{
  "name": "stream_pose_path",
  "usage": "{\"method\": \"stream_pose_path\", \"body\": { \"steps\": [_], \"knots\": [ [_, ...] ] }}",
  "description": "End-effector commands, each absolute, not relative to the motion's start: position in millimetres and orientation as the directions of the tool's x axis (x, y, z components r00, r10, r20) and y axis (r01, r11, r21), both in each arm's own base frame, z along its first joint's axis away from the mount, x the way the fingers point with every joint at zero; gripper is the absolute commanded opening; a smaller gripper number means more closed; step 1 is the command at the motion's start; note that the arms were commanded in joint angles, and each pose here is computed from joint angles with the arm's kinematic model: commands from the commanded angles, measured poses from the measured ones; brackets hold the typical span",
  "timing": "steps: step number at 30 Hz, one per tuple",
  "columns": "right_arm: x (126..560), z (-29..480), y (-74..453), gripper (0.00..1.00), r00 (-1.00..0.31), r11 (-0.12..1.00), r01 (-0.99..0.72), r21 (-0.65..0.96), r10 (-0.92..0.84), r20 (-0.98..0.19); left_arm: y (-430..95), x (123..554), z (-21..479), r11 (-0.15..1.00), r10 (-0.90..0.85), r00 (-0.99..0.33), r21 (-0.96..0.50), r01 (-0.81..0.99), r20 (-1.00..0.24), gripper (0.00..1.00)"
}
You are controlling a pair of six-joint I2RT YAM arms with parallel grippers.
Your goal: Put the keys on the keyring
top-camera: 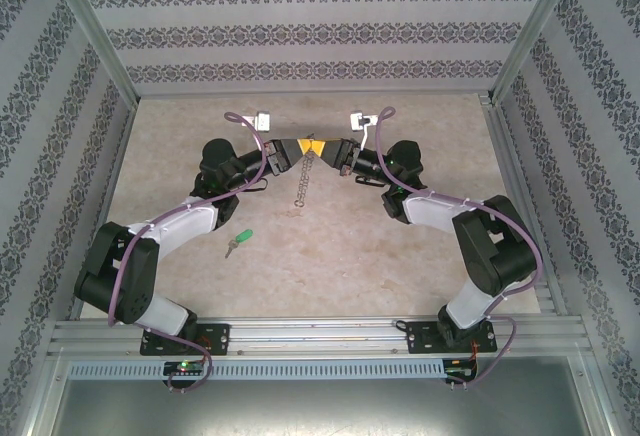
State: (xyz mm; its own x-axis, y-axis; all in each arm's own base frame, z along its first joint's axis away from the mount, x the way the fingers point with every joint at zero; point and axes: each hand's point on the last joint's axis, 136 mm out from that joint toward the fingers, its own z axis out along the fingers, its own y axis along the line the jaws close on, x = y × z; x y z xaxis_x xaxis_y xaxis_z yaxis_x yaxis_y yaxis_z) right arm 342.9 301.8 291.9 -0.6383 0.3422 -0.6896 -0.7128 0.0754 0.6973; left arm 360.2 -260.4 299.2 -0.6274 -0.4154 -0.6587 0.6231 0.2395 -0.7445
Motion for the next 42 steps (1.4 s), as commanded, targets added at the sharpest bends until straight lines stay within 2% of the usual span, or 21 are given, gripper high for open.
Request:
{"method": "stream_pose_path", "body": {
  "steps": [1, 5, 9, 12, 13, 18, 21, 29, 42],
  "knots": [
    [334.8, 321.0, 303.5, 0.0, -0.565, 0.056, -0.781, 0.623, 0.363, -0.741, -265.3, 351.6, 307.6, 0.226, -0.393, -0.606, -0.712, 0.665, -0.691, 0.18],
    [334.2, 322.3, 305.4, 0.0, -0.566, 0.053, -0.781, 0.623, 0.36, -0.741, -268.6, 350.0, 306.1, 0.236, -0.377, -0.605, -0.705, 0.669, -0.701, 0.12],
    [334.3, 322.1, 305.4, 0.0, -0.571, 0.056, -0.777, 0.628, 0.359, -0.738, -270.3, 349.9, 303.8, 0.246, -0.366, -0.605, -0.7, 0.67, -0.707, 0.0],
    [335.0, 321.2, 304.0, 0.0, -0.571, 0.067, -0.772, 0.632, 0.361, -0.737, -269.8, 350.9, 302.8, 0.255, -0.365, -0.602, -0.698, 0.669, -0.71, 0.0],
    [335.2, 321.4, 303.3, 0.04, -0.572, 0.07, -0.771, 0.633, 0.363, -0.736, -269.8, 350.9, 302.4, 0.258, -0.363, -0.6, -0.696, 0.67, -0.713, 0.0],
    [339.3, 321.4, 289.8, 0.37, -0.568, 0.101, -0.758, 0.644, 0.382, -0.729, -268.8, 347.9, 302.6, 0.286, -0.339, -0.58, -0.668, 0.687, -0.741, 0.0],
    [342.5, 320.5, 274.3, 0.46, -0.564, 0.132, -0.743, 0.656, 0.404, -0.72, -267.6, 346.1, 303.1, 0.314, -0.313, -0.562, -0.642, 0.7, -0.766, 0.0],
    [332.2, 308.3, 256.0, 0.47, -0.576, 0.184, -0.723, 0.666, 0.373, -0.728, -269.0, 341.7, 304.5, 0.356, -0.226, -0.528, -0.574, 0.738, -0.819, 0.0],
    [308.6, 290.4, 271.8, 0.47, -0.627, 0.142, -0.726, 0.673, 0.267, -0.732, -277.7, 334.0, 305.9, 0.325, -0.106, -0.505, -0.51, 0.796, -0.856, 0.0]
  ]
}}
